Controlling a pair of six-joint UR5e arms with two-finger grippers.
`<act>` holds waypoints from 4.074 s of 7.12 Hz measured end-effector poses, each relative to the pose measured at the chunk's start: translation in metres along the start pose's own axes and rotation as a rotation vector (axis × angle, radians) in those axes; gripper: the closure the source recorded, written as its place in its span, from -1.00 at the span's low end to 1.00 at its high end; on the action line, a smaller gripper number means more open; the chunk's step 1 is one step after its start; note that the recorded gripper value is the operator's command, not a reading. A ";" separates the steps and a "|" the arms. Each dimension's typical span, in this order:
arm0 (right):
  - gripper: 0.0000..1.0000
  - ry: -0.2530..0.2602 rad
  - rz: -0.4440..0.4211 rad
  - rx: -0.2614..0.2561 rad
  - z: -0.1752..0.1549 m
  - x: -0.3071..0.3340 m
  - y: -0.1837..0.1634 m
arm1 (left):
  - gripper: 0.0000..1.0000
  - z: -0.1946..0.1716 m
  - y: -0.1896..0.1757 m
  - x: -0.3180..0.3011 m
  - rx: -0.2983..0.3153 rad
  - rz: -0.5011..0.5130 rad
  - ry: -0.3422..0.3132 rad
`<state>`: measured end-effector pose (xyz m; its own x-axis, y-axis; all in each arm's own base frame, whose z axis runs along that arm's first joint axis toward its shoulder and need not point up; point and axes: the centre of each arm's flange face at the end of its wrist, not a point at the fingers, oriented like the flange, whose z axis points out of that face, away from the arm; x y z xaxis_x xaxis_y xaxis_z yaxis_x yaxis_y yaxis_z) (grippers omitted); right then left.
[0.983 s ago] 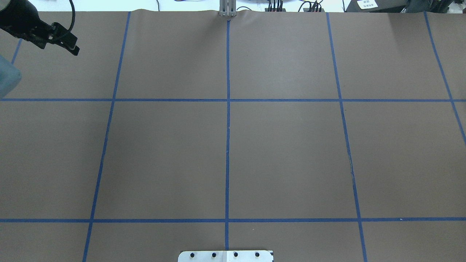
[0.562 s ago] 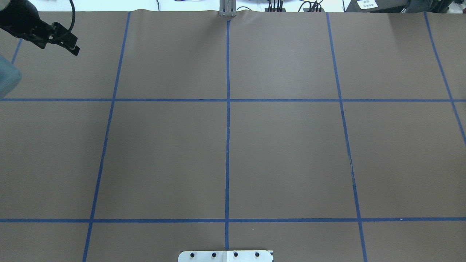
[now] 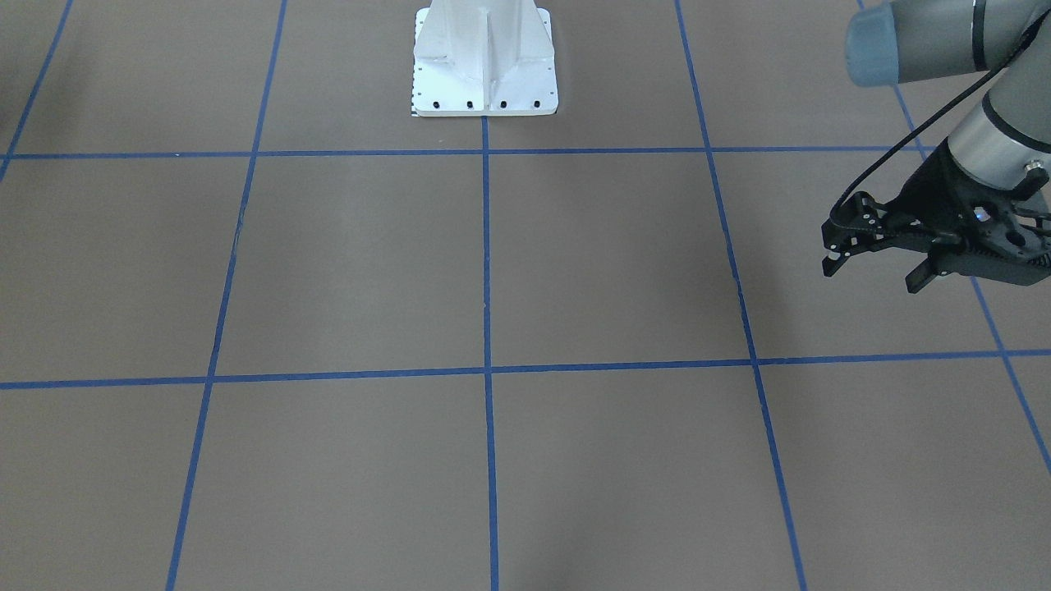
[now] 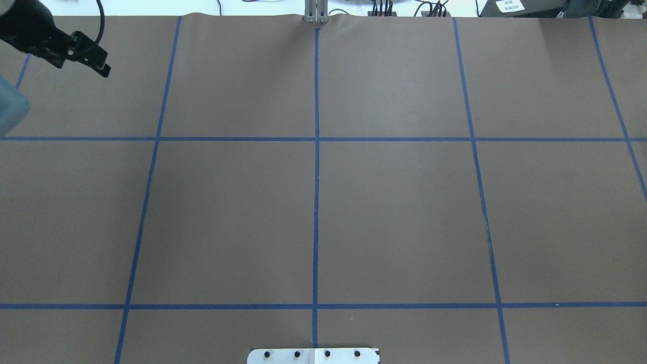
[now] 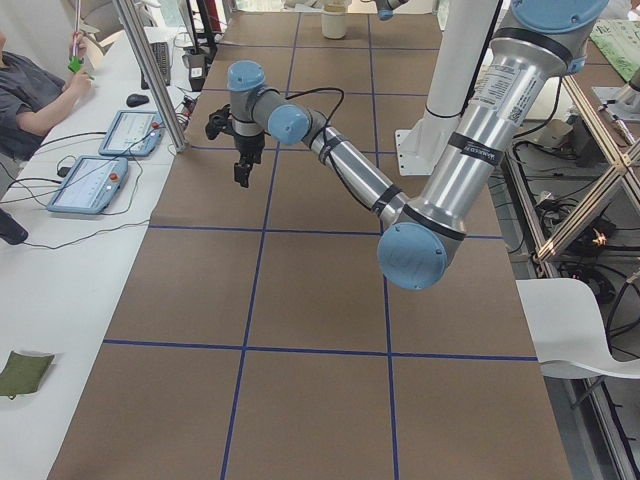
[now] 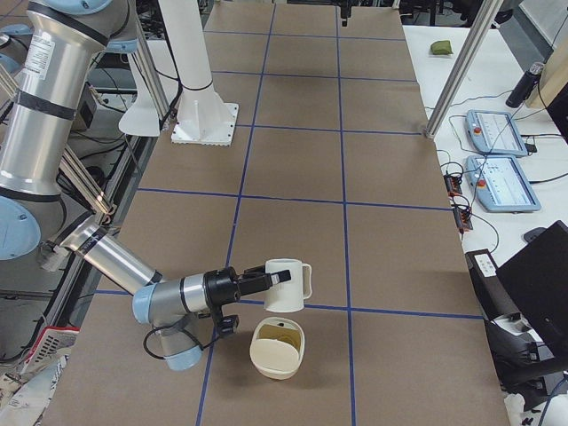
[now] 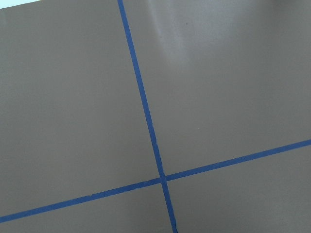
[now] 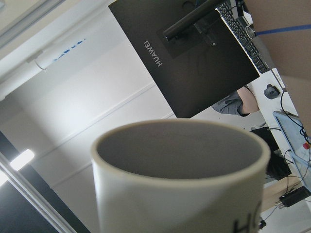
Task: Left arm hands cup to right arm to dump lemon
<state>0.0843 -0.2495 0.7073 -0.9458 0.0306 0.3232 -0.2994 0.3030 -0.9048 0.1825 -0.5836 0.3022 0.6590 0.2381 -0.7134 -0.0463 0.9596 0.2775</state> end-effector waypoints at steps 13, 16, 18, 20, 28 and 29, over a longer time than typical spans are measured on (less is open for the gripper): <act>0.49 0.505 -1.977 -0.815 0.066 0.069 0.032 | -1.00 0.019 0.005 0.000 -0.038 -0.003 0.000; 0.49 0.582 -2.004 -0.846 0.169 0.057 0.101 | -1.00 0.021 0.006 0.002 -0.042 -0.003 0.001; 0.52 0.621 -1.988 -0.852 0.266 0.055 0.162 | -1.00 0.024 0.007 0.010 -0.046 -0.031 0.007; 0.53 0.636 -2.009 -0.843 0.342 0.102 0.222 | -1.00 0.032 0.005 0.041 -0.060 -0.100 0.025; 0.44 0.659 -2.245 -0.470 0.442 0.364 0.510 | -1.00 0.021 -0.123 0.206 -0.086 -0.721 0.238; 0.45 0.657 -2.250 -0.456 0.438 0.387 0.530 | -1.00 0.023 -0.133 0.214 -0.087 -0.750 0.262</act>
<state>-0.4956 -0.4938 0.2312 0.8349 -0.3604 0.4161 -0.2721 0.3868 0.8811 0.3471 -0.6639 0.1269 0.3407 -0.4581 -0.8210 0.2743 0.8837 -0.3793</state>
